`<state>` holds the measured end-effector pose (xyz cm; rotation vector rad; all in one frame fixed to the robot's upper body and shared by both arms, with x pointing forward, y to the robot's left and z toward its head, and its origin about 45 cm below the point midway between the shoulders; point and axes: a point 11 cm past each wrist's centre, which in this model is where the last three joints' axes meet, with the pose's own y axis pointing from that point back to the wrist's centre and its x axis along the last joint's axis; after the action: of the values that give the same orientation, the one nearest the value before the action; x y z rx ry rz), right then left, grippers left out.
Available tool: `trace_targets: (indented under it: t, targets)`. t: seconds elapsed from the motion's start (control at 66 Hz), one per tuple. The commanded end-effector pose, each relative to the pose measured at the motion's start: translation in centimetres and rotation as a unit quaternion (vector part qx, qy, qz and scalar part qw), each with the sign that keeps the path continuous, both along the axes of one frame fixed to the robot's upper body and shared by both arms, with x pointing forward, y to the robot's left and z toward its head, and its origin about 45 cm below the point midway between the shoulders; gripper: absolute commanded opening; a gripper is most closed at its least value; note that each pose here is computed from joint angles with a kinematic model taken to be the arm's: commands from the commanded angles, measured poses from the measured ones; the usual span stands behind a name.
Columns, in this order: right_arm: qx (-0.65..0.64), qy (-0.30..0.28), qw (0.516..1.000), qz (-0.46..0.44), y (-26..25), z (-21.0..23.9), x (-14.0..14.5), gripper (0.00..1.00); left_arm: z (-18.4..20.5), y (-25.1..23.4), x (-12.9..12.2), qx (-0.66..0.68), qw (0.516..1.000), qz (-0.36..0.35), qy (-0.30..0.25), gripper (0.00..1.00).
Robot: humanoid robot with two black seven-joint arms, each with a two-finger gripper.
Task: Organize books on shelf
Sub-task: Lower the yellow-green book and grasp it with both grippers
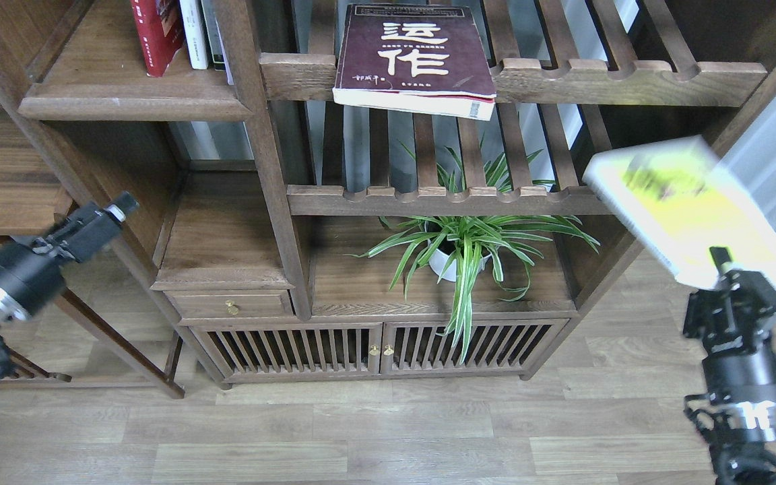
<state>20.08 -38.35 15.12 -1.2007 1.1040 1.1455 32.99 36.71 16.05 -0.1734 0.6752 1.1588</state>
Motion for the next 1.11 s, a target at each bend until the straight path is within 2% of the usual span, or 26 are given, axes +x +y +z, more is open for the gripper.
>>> trace_targets:
  t: [0.0, 0.167, 0.333, 0.47, 0.591, 0.879, 1.091]
  targets:
    - [0.010, 0.022, 0.999, 0.036, 2.5, -1.4, -0.3, 0.06, -1.8, -0.6, -1.3, -0.011, 1.000, 0.002, 0.021, 1.00]
    - [0.026, 0.051, 0.993, 0.107, 7.6, -3.6, -0.8, 0.06, -4.3, -3.5, -2.9, -0.109, 0.993, 0.014, 0.051, 1.00]
    - [0.040, 0.041, 0.983, 0.173, 13.3, -4.3, 1.0, 0.06, -6.1, -9.4, -4.4, -0.261, 0.961, 0.009, 0.094, 1.00]
    - [0.070, 0.035, 0.970, 0.230, 18.2, -4.5, 1.2, 0.06, -6.4, -12.3, -4.9, -0.340, 0.933, 0.012, 0.115, 1.00]
    - [0.090, 0.025, 0.959, 0.266, 21.3, -4.0, 1.2, 0.06, -4.9, -15.9, -4.7, -0.426, 0.897, 0.001, 0.113, 1.00]
    - [0.114, 0.016, 0.949, 0.294, 24.7, -3.5, 1.3, 0.06, -2.4, -17.8, -4.5, -0.542, 0.833, 0.016, 0.109, 1.00]
    - [0.108, 0.014, 0.946, 0.305, 25.8, -3.6, 1.0, 0.06, -4.7, -19.5, -7.5, -0.541, 0.826, 0.015, 0.159, 1.00]
